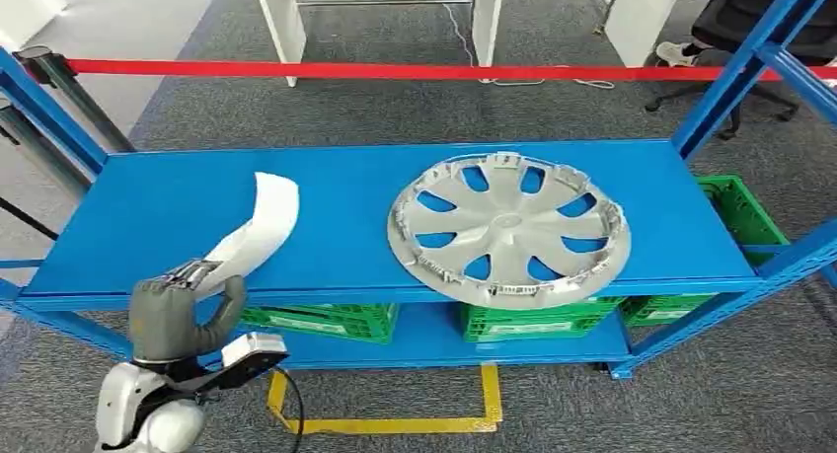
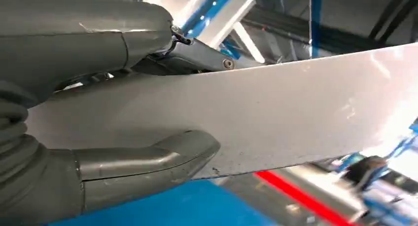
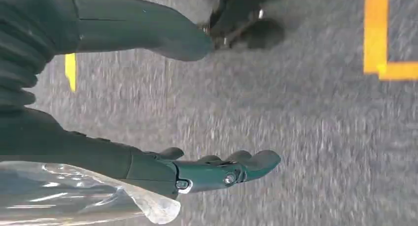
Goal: Take the parts from the cabinet and place them on the table.
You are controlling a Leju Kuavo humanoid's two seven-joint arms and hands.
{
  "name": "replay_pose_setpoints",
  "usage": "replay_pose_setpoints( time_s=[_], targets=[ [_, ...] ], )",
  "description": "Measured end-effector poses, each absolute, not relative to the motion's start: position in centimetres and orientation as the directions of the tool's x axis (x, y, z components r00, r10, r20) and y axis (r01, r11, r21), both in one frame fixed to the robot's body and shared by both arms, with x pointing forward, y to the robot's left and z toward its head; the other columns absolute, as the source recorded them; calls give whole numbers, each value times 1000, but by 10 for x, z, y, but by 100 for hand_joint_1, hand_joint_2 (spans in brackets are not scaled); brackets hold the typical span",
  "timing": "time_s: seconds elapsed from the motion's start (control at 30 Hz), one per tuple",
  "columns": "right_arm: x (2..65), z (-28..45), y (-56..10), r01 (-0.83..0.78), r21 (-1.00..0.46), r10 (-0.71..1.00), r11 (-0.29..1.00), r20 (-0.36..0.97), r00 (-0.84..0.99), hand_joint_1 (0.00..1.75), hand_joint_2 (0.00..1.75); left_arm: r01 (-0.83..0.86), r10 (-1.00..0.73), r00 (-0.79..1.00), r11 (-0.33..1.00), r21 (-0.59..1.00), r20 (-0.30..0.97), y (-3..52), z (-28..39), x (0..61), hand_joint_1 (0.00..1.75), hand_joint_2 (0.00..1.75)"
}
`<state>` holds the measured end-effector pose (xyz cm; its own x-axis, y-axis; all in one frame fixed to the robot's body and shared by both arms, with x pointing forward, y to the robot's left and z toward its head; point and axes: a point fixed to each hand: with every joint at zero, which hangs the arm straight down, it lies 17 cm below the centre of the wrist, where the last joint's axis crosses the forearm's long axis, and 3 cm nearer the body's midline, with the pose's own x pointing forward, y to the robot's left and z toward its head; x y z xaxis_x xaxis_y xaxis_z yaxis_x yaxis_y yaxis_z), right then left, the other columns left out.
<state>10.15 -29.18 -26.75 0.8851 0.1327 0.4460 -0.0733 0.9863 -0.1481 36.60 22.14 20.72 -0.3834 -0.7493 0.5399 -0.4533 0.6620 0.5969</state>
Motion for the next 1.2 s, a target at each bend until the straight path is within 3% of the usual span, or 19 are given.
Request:
replay_pose_setpoints(
  time_s=[0.1,0.37,0.63,1.2],
  targets=[
    [93,-266,-265,-45,25,30,999,433,901,0,175,-507,-765,-411,644,574,496,222,224,344,175,175],
    [85,-265,-264,-1,82,-33,997,421,906,0,175,-529,-765,-406,642,555,499,225,229,328,175,175],
    [80,-252,-243,-18,253,-101,967,448,888,0,175,-581,-791,-411,610,538,453,232,243,297,175,175],
    [49,-256,-253,-82,234,-23,969,413,911,0,175,-604,-785,-445,619,503,431,234,258,275,175,175]
  ],
)
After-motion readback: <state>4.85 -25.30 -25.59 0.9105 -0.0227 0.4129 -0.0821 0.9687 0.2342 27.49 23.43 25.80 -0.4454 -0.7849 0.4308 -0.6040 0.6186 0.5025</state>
